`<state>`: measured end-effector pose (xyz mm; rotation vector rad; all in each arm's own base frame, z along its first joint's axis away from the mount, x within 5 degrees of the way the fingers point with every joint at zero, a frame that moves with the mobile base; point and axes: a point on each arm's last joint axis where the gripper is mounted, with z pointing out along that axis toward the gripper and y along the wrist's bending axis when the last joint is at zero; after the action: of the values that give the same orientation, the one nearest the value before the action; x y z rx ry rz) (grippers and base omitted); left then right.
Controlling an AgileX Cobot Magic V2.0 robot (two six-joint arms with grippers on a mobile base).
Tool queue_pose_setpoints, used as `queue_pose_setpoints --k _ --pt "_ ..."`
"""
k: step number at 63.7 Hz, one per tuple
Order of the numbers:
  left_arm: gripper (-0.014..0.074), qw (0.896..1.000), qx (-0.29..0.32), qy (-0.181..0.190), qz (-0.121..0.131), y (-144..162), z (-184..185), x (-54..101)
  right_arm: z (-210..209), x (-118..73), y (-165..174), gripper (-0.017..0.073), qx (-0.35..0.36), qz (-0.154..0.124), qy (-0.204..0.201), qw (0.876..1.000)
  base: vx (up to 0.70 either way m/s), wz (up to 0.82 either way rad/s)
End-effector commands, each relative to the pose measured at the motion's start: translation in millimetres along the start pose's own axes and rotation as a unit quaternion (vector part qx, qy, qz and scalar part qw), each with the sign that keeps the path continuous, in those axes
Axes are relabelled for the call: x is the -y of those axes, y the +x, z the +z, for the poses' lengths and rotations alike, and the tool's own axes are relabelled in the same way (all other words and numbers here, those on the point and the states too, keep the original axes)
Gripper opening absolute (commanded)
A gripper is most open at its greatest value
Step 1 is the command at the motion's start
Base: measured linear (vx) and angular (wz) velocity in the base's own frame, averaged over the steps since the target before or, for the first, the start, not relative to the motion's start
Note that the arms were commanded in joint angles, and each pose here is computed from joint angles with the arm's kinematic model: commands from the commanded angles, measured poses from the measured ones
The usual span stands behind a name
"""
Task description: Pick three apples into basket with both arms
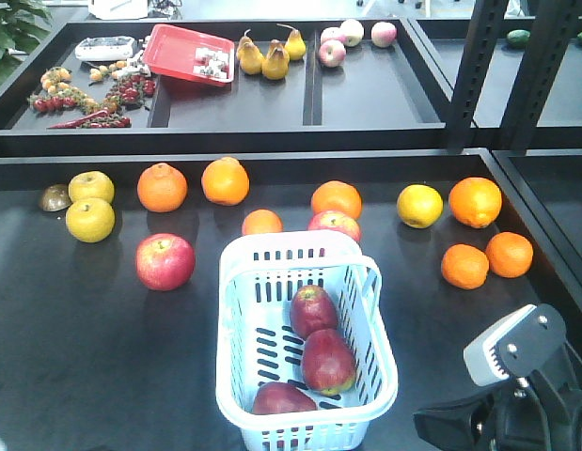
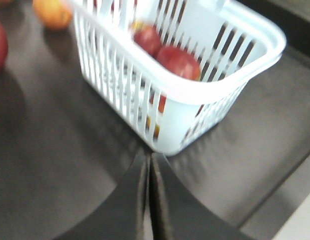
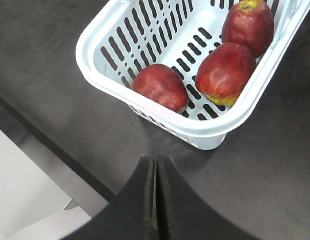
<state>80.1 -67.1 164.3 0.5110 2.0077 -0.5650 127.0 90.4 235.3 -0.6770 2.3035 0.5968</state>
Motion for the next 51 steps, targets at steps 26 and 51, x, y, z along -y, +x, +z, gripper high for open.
queue_pose_setpoints --k 26,51 --pt "-0.0007 0.953 0.264 -0.133 0.075 -21 -54 -16.8 -5 -1.0 -10 -0.0007 0.029 -0.001 0.003 1.000 0.00 0.00" --pt "-0.0007 0.917 0.298 -0.259 0.057 -16 -70 -27.2 -5 -1.7 -9 -0.0007 0.024 -0.001 -0.001 1.000 0.00 0.00"
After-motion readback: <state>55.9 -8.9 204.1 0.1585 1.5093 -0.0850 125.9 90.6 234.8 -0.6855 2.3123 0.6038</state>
